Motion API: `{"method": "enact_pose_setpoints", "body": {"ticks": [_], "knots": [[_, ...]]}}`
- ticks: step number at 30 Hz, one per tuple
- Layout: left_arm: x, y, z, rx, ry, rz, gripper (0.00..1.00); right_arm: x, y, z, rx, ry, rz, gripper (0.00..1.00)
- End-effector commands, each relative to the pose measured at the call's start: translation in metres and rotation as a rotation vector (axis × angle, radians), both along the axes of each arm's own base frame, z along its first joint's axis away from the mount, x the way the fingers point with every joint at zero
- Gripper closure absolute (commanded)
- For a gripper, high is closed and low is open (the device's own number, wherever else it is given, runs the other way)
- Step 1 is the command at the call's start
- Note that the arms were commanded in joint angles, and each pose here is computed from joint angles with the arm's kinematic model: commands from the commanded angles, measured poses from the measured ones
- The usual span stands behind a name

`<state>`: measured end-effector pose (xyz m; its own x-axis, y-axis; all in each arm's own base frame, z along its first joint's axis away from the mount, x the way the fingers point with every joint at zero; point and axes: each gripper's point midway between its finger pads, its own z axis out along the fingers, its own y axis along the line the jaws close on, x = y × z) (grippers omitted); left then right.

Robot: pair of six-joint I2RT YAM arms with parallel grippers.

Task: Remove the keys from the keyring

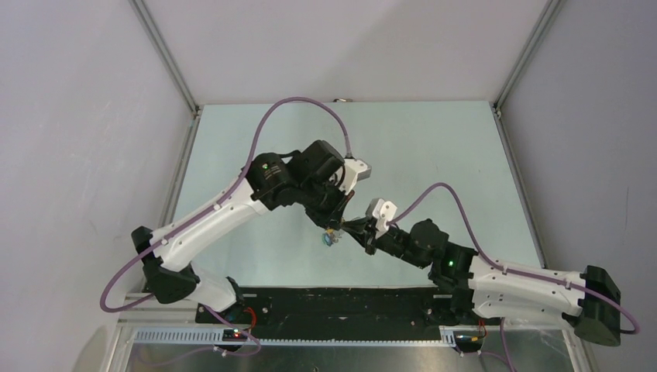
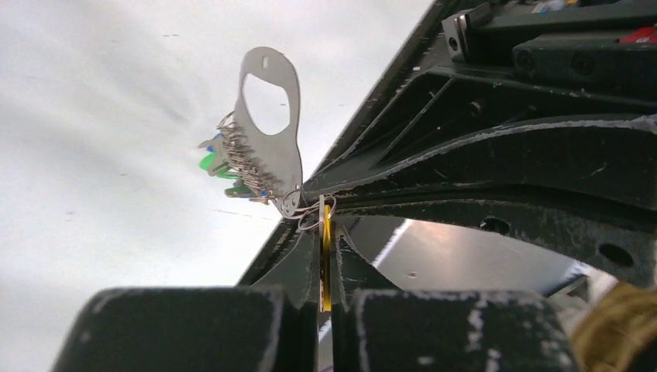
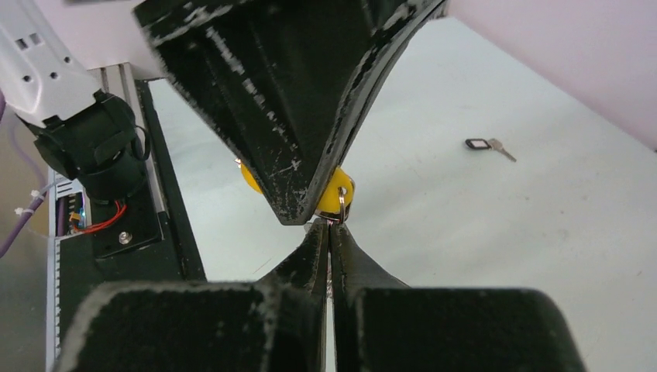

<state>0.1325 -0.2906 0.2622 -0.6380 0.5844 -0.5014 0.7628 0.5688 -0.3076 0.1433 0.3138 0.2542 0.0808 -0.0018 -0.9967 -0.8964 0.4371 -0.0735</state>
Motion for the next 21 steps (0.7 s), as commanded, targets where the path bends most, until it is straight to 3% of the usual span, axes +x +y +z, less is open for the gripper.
{"method": "enact_pose_setpoints", "body": {"ticks": [1, 2, 5, 7, 13, 17, 21], "knots": [[0.032, -0.013, 0.023, -0.003, -0.281, -0.04, 1.0, 0.011, 0.01, 0.006, 0.037, 0.158, -0.045, 1.0], [0.035, -0.013, 0.022, 0.027, -0.329, -0.039, 1.0, 0.012, 0.01, 0.006, 0.057, 0.207, -0.046, 0.99], [0.046, -0.008, 0.016, 0.089, -0.414, -0.054, 1.0, 0.011, 0.003, 0.019, 0.115, 0.238, -0.023, 0.6], [0.057, -0.001, 0.017, 0.119, -0.485, -0.053, 1.0, 0.004, -0.002, 0.025, 0.129, 0.207, 0.007, 0.5], [0.08, 0.012, 0.026, 0.149, -0.667, -0.044, 1.0, 0.007, -0.037, 0.028, 0.117, 0.135, -0.059, 0.4], [0.087, 0.022, 0.017, 0.205, -0.76, -0.039, 1.0, 0.004, -0.052, 0.036, 0.12, 0.081, -0.046, 0.4], [0.084, 0.021, 0.024, 0.161, -0.84, -0.066, 1.0, 0.019, -0.066, 0.037, 0.123, 0.071, -0.115, 0.46]]}}
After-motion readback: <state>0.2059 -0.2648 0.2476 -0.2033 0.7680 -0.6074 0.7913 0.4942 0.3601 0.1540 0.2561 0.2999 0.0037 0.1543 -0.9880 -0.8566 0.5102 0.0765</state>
